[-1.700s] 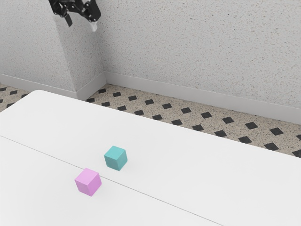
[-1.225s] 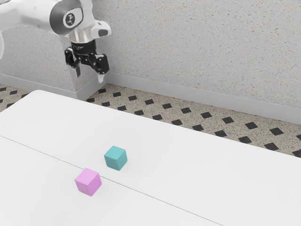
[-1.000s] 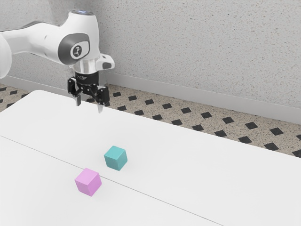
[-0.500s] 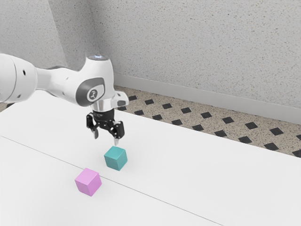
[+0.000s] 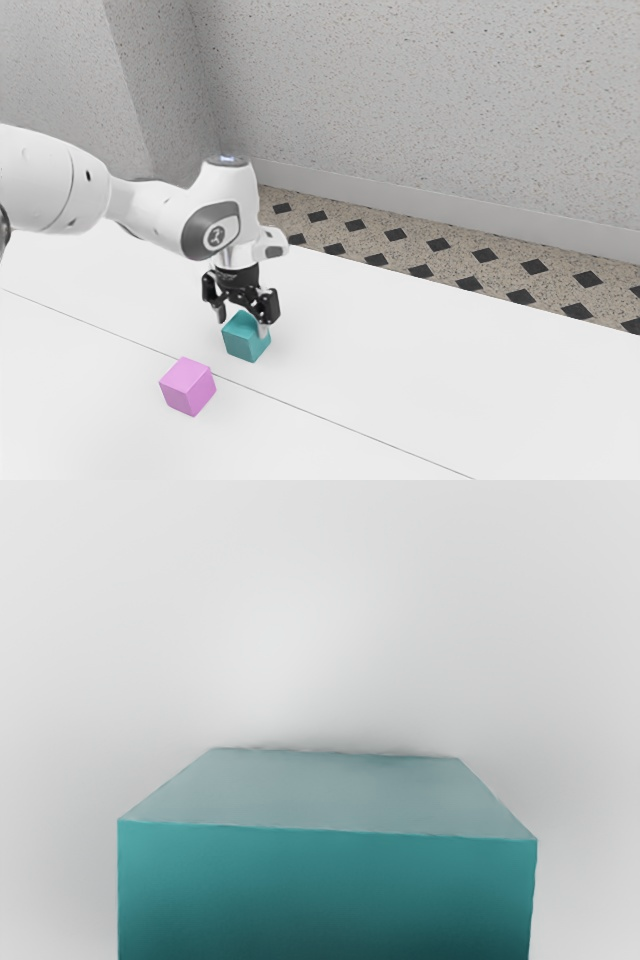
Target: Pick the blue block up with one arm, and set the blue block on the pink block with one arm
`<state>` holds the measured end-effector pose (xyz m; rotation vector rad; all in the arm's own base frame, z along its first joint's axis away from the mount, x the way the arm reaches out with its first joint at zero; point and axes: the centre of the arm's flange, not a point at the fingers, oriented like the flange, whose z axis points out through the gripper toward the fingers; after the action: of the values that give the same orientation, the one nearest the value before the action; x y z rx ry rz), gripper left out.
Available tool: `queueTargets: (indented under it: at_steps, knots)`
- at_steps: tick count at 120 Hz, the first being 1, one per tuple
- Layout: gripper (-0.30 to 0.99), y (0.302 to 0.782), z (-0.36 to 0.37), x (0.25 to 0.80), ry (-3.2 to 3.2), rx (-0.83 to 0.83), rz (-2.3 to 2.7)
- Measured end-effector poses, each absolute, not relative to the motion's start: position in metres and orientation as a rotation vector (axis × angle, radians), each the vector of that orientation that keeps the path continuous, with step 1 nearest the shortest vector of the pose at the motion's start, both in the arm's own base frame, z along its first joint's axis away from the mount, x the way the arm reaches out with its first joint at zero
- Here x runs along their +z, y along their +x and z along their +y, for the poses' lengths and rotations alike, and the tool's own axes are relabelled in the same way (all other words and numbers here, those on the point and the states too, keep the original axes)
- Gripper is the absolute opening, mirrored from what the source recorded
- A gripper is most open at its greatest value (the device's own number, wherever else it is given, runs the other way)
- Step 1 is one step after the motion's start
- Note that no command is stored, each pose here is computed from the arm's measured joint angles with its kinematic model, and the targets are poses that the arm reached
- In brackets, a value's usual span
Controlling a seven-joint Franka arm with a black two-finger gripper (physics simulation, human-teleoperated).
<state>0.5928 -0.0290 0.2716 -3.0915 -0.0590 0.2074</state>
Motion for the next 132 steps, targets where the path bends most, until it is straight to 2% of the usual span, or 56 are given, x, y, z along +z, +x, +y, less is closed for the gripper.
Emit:
queueTargets:
  at_steps: [20, 39, 58, 71, 132]
  knots:
    - [0.67, 0.594, -0.029, 0.249, -3.091, 0.239, -0.059]
    - [0.52, 0.596, -0.029, 0.245, -3.095, 0.226, -0.063]
    - [0.5, 0.597, -0.029, 0.247, -3.096, 0.209, -0.068]
    - [0.42, 0.596, -0.029, 0.261, -3.097, 0.174, -0.068]
    - [0.38, 0.544, -0.014, 0.321, -3.073, 0.107, -0.076]
